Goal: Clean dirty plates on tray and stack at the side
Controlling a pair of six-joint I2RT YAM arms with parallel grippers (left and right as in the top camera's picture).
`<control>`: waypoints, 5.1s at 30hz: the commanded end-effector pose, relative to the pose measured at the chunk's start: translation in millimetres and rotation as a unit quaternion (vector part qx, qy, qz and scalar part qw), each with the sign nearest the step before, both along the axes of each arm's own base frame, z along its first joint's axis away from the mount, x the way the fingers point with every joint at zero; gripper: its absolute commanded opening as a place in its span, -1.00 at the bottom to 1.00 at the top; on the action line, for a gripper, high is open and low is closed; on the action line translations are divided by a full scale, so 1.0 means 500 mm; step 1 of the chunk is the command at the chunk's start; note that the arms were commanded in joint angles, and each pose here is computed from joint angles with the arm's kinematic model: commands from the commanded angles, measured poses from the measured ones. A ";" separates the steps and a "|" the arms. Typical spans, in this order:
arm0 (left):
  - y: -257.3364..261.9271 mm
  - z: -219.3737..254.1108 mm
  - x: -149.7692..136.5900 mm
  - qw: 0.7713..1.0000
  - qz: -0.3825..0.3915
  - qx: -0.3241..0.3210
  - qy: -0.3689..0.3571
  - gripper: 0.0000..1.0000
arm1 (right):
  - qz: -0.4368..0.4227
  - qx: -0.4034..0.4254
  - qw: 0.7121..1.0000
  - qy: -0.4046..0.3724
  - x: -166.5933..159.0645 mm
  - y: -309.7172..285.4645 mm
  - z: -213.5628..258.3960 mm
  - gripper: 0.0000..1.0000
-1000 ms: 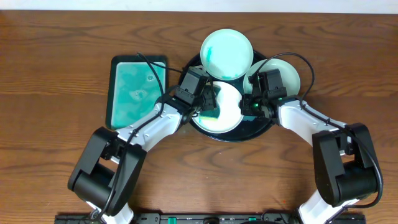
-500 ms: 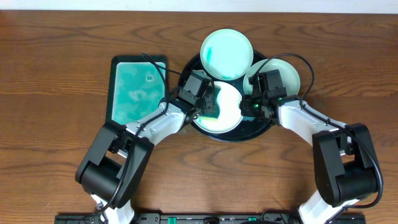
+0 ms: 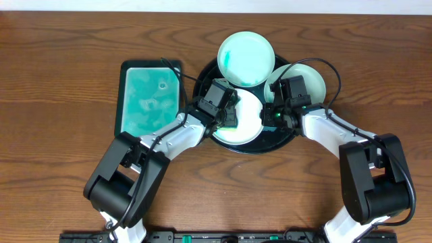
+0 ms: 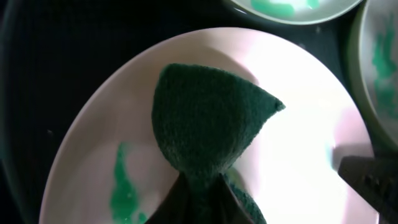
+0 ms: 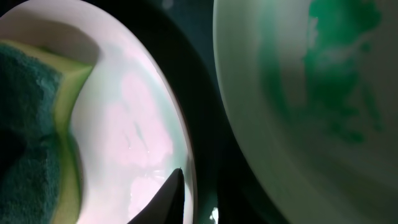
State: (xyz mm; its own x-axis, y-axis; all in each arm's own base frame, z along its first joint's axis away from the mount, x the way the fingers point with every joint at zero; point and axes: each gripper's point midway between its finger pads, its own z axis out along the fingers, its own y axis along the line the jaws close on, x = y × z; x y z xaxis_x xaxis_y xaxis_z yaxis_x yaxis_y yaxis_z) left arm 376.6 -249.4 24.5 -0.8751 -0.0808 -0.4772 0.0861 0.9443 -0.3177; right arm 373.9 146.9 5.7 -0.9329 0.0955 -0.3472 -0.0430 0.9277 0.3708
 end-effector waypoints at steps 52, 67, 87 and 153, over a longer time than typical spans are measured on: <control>-0.011 0.065 0.050 0.995 0.063 -0.080 -0.009 -0.85 | 0.000 -0.033 0.999 0.023 -0.021 -0.014 -0.020 -0.97; 0.065 -0.018 0.081 0.998 -0.003 0.053 -0.041 -0.86 | 0.001 -0.033 0.999 0.023 -0.021 -0.014 -0.020 -0.97; 0.076 0.148 0.106 0.994 -0.002 0.002 -0.113 -0.86 | 0.004 -0.035 0.999 0.022 -0.021 -0.014 -0.020 -0.98; 0.115 0.114 0.038 0.994 0.055 0.080 -0.056 -0.86 | 0.010 -0.036 0.999 0.027 -0.027 -0.014 -0.020 -0.97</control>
State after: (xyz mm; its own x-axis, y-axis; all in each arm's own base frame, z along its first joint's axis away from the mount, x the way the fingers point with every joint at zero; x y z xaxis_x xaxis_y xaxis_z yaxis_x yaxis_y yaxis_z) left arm 380.8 -211.9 35.3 -0.8825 -0.0610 -0.4662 0.0331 0.9810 -0.1910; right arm 365.7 148.7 3.8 -0.9457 0.0761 -0.3160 -0.0424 0.9351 0.3519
